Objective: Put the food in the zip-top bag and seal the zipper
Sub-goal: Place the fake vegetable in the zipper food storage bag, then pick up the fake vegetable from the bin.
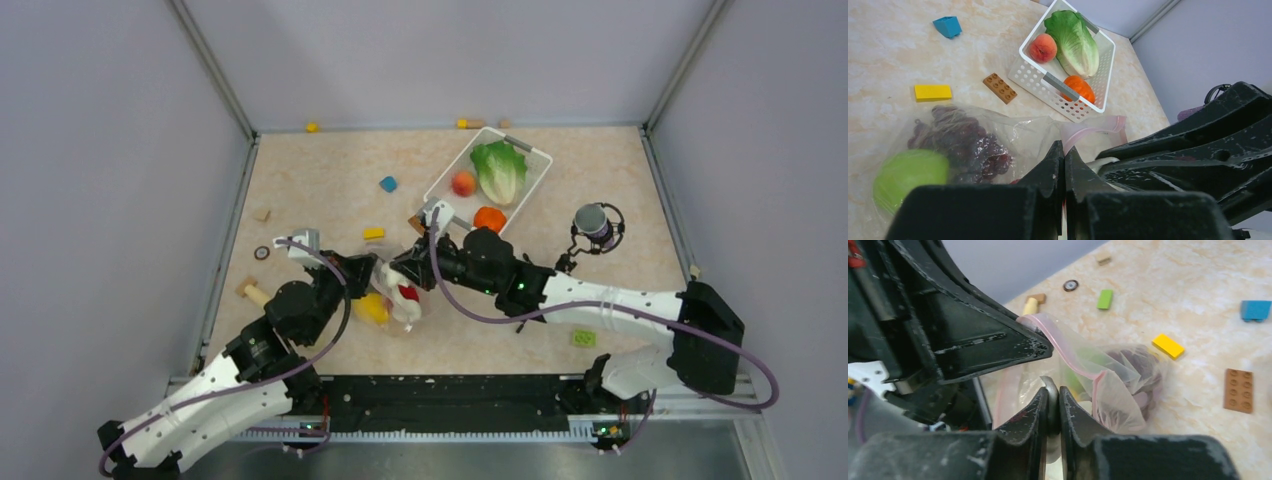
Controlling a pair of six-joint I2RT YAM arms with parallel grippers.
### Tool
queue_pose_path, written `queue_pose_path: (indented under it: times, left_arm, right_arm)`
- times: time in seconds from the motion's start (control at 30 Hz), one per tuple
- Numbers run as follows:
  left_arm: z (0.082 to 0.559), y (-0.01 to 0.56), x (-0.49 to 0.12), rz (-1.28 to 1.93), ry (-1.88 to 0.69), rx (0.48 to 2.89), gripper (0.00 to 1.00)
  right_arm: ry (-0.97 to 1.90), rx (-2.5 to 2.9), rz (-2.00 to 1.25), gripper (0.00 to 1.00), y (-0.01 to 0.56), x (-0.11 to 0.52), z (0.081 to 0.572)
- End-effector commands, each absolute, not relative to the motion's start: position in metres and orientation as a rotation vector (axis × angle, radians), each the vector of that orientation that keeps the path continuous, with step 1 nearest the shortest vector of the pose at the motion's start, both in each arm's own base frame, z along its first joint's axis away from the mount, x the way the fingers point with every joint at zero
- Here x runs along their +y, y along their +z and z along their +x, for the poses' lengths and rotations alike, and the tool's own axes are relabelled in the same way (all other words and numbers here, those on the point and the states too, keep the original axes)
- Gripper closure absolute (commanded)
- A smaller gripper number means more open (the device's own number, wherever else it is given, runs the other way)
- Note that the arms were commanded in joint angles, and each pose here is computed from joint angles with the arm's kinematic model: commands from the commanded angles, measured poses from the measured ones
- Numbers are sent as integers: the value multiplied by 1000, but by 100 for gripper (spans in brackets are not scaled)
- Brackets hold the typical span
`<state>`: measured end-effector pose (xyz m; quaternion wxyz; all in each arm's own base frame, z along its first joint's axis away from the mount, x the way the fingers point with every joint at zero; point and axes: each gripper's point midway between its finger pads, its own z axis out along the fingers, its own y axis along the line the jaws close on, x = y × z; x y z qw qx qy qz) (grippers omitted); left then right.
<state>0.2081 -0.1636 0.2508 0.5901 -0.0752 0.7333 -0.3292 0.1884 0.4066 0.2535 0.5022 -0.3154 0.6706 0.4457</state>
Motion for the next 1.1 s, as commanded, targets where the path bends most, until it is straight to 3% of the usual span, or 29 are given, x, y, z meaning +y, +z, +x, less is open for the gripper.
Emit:
queue_pose_path:
  times: [0.0, 0.03, 0.1, 0.33, 0.4, 0.43, 0.47, 0.8, 1.07]
  left_arm:
    - [208, 264, -165, -191, -812, 1654, 100]
    - [208, 264, -165, -191, -811, 1654, 100]
    - [208, 263, -165, -191, -810, 1656, 100]
    - [210, 262, -164, -197, -802, 1658, 100]
    - [210, 262, -163, -204, -798, 1658, 100]
    - [210, 262, -163, -207, -797, 1656, 100]
    - [210, 262, -162, -209, -793, 1656, 100]
    - [211, 263, -155, -229, -767, 1647, 100]
    - [213, 263, -151, -244, -748, 1639, 100]
  right_arm:
    - [888, 1631, -758, 74, 261, 418, 201]
    - [868, 1642, -765, 62, 258, 418, 200]
    - [858, 1653, -762, 47, 258, 417, 198]
    - [951, 1536, -675, 28, 288, 391, 184]
    - [965, 1502, -628, 19, 296, 379, 183]
    - [959, 1507, -583, 7, 295, 372, 186]
    - [947, 1518, -519, 2, 298, 364, 191]
    - [484, 1740, -151, 1, 280, 309, 270]
    - [389, 1898, -47, 1, 249, 294, 357]
